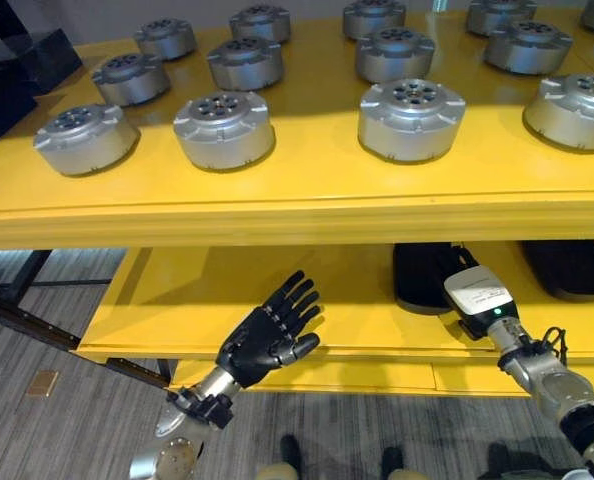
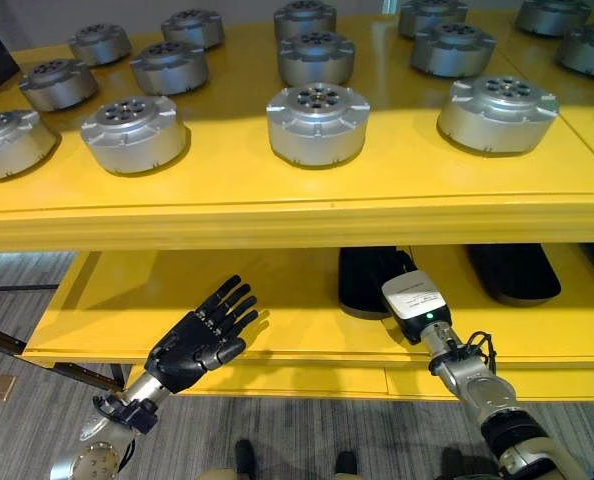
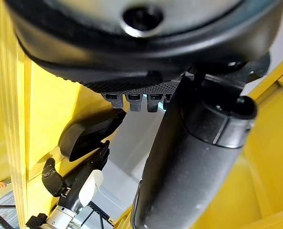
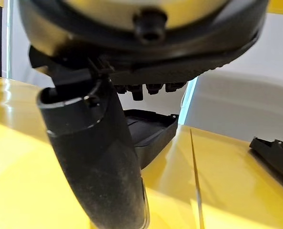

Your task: Move parts from the plastic box to the shelf.

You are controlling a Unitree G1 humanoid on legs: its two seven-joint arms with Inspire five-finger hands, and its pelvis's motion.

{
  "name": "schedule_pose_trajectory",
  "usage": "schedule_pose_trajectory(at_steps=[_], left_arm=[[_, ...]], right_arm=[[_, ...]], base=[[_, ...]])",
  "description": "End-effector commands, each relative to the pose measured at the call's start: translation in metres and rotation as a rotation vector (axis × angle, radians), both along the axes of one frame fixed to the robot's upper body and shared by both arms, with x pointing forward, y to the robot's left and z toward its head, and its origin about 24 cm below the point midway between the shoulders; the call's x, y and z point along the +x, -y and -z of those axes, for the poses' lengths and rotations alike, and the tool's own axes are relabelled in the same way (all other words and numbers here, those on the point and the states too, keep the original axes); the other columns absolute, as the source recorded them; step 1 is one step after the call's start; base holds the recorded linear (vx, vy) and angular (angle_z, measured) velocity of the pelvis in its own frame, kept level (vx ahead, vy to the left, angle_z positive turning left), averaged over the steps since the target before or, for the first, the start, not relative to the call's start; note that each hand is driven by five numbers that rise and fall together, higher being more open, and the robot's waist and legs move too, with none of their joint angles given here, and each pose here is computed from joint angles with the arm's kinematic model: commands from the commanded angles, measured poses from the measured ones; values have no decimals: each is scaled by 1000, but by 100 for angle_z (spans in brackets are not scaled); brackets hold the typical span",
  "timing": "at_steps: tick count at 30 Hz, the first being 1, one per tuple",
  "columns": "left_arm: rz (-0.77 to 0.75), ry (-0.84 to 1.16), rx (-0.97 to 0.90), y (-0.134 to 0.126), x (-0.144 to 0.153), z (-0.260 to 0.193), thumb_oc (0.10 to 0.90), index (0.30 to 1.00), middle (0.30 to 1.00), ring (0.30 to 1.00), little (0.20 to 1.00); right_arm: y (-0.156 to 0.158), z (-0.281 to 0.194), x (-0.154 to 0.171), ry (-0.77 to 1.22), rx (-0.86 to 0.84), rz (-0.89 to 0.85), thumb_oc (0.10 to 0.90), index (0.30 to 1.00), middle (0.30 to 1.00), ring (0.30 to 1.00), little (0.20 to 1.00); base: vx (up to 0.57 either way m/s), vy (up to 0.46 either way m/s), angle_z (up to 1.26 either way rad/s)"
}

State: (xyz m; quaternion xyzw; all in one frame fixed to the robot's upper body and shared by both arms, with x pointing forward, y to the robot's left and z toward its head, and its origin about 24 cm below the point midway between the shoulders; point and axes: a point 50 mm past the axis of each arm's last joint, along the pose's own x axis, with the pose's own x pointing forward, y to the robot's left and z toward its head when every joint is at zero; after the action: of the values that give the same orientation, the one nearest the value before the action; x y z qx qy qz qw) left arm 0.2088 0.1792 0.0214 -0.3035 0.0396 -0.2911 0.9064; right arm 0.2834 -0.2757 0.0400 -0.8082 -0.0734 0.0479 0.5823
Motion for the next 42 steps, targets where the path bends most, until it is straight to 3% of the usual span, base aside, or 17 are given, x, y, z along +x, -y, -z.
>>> schedule_pose_trajectory(at_steps=[1, 7, 15, 21, 30, 34, 42], left_arm=[[50, 225, -89, 13, 14, -41, 900, 1000, 1000, 1000, 1000], [26, 223, -99, 11, 12, -40, 900, 1000, 1000, 1000, 1000], [3, 229, -111, 12, 10, -41, 900, 1000, 1000, 1000, 1000], [-40, 231, -107, 8, 10, -40, 900, 1000, 1000, 1000, 1000], [-331, 153, -4, -4, 23, -32, 900, 1000, 1000, 1000, 1000], [-610, -14, 147, -8, 36, -19, 900, 1000, 1000, 1000, 1000], [-702, -69, 343, -5, 46, -8, 900, 1000, 1000, 1000, 1000]], right_arm=[[19, -43, 22, 247, 76, 115, 900, 1000, 1000, 1000, 1000], [12, -50, 15, 357, 260, 118, 900, 1000, 1000, 1000, 1000], [2, -47, 2, 408, 366, 113, 900, 1000, 1000, 1000, 1000], [-21, -53, -7, 448, 493, -24, 900, 1000, 1000, 1000, 1000], [-73, -77, -28, 444, 748, -289, 900, 1000, 1000, 1000, 1000], [-87, -90, -38, 462, 843, -327, 900, 1000, 1000, 1000, 1000], [-94, -93, -48, 435, 948, -356, 900, 1000, 1000, 1000, 1000]], base=[[0, 0, 0], [3, 17, 0], [4, 29, -7], [-2, 31, -10], [-6, 12, -9], [-29, -8, -10], [-11, 1, -15]])
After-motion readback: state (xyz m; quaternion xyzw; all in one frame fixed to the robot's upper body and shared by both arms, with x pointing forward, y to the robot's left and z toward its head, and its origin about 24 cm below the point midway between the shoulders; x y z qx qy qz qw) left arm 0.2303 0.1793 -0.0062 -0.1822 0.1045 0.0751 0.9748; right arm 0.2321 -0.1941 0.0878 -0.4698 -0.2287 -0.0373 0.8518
